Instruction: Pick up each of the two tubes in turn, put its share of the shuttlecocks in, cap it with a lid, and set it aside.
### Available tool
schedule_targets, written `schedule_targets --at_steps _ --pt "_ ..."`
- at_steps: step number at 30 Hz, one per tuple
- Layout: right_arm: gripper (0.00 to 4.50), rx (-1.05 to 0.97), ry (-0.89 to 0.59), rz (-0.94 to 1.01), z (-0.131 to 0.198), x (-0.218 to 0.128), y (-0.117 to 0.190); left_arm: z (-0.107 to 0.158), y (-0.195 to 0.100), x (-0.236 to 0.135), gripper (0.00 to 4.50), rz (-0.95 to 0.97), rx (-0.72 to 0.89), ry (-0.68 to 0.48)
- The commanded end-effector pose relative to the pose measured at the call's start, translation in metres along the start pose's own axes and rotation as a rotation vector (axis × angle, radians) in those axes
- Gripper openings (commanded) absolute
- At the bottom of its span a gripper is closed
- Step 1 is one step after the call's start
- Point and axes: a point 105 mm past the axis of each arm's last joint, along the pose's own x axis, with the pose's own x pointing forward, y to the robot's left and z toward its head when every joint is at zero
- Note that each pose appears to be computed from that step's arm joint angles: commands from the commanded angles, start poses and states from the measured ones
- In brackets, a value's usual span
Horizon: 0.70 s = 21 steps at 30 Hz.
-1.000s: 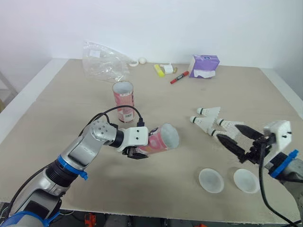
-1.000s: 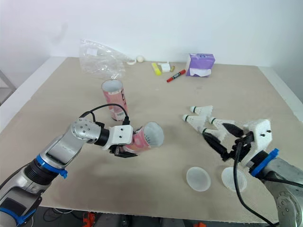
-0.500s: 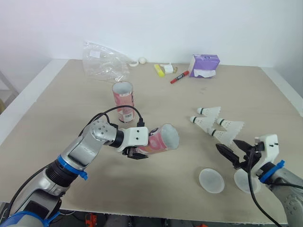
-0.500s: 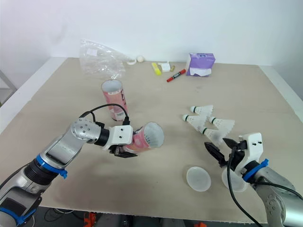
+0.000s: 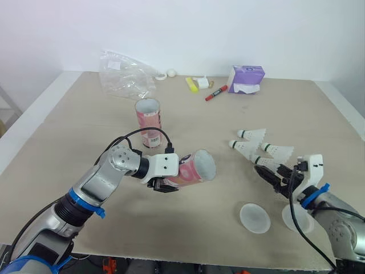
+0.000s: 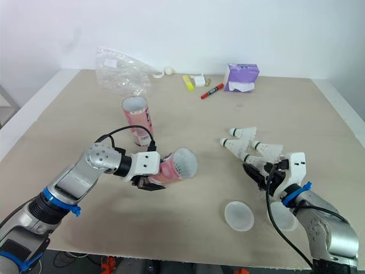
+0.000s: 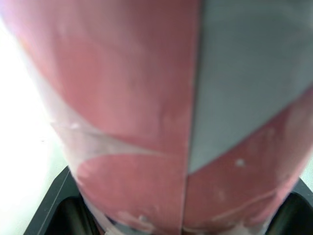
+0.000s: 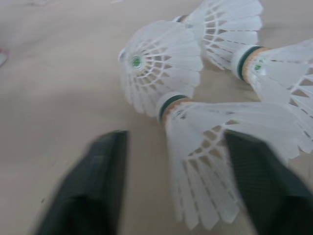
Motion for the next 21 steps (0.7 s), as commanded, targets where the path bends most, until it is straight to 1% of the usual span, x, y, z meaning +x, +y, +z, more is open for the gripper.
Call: schedule_targets --at_steps 1,2,3,4,9,11,14,16,17,18,21 --pt "1.28 -0.005 -0.025 -0.014 0.010 0.001 -0.003 -0.021 -0.008 0.007 3.02 -0.017 -0.057 0.077" --pt "0.69 0.004 -0.023 -0.016 0.009 0.002 -0.004 -0.021 -0.008 0.007 3.02 -0.015 -0.057 0.077" --pt "0.21 0.009 -0.023 -0.016 0.009 0.002 -0.004 -0.021 -0.008 0.007 3.02 -0.015 -0.058 0.076" --pt "0.09 0.011 -0.023 -0.017 0.009 0.002 -0.004 -0.021 -0.008 0.007 3.02 -0.014 -0.058 0.076" --pt "0.09 -0.030 -0.039 -0.026 0.016 -0.004 -0.005 -0.021 -0.007 0.008 3.02 -0.013 -0.061 0.077" --pt "0.09 -0.084 -0.035 -0.007 0.022 -0.011 -0.001 -0.021 -0.007 0.008 3.02 -0.014 -0.061 0.077" --pt "0.09 -0.200 -0.018 0.064 0.036 -0.026 0.013 -0.021 -0.007 0.008 3.02 -0.015 -0.060 0.077" --pt "0.09 -0.255 -0.028 0.151 0.057 -0.041 0.031 -0.022 -0.005 0.008 3.02 -0.016 -0.059 0.078" --pt "0.09 -0.300 -0.043 0.226 0.073 -0.049 0.047 -0.022 -0.004 0.007 3.02 -0.018 -0.057 0.079" --pt "0.09 -0.333 -0.048 0.278 0.083 -0.054 0.059 -0.023 -0.004 0.007 3.02 -0.019 -0.056 0.080" --pt "0.09 -0.531 -0.079 0.362 0.108 -0.058 0.086 -0.023 -0.003 0.007 3.02 -0.024 -0.052 0.082"
